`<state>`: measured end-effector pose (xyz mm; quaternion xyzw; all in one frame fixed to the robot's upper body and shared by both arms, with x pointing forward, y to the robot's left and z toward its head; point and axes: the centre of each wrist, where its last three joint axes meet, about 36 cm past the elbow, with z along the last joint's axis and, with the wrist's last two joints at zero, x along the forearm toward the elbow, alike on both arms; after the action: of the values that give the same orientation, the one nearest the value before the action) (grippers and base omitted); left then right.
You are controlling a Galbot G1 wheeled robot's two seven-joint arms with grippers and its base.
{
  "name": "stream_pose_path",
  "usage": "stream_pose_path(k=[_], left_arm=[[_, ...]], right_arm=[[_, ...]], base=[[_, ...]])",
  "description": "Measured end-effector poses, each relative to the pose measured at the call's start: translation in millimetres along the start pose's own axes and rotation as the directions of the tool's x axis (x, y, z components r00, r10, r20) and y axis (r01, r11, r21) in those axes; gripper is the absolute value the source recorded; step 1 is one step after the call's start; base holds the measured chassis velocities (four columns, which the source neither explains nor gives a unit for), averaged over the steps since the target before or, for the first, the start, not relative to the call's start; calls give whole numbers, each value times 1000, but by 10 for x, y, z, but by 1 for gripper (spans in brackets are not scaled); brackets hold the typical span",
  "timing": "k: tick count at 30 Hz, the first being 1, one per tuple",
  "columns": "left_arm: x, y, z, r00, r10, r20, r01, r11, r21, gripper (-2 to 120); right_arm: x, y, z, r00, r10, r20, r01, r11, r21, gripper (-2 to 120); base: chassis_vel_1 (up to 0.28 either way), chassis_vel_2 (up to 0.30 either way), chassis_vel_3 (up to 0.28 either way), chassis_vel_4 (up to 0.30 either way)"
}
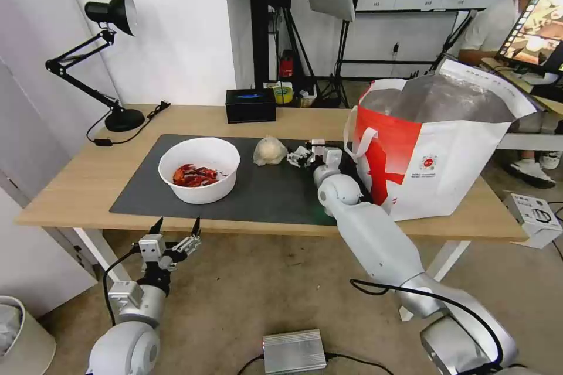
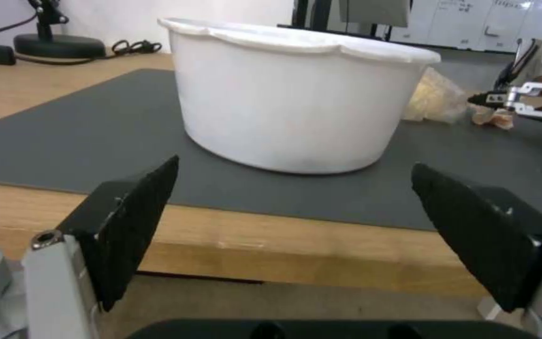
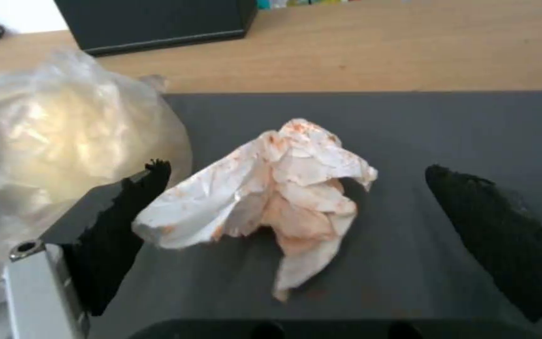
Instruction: Pick up the trash from the table and place it into the takeout bag.
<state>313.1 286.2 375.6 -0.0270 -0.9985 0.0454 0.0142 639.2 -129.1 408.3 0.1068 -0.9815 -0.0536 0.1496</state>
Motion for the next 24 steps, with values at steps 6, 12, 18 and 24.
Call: stream_pose_path(k=[6,12,18,24], left_arm=[[-9,-17,13,1000,3,-1,-3,1000,-4,100],[-13,-19,19,1000,0,2,0,1000,-4,100],[-13,-31,24,1000,-3,3,3,1000,1,100],[-14,-32,23,1000,-4,4,4,1000,1,100]], right_arm=[[-80,-91,91,1000,13,0,-13,1000,-22,100],[-139,-101,104,1000,13,0,-13,1000,-22,100],[-158,-2,86,1000,0,-9,-1,1000,-28,83],[-153,25,75,1000,8,-23,-9,999,-31,65]], base=[[0,0,0,0],[0,0,0,0],[0,0,0,0],[0,0,0,0]])
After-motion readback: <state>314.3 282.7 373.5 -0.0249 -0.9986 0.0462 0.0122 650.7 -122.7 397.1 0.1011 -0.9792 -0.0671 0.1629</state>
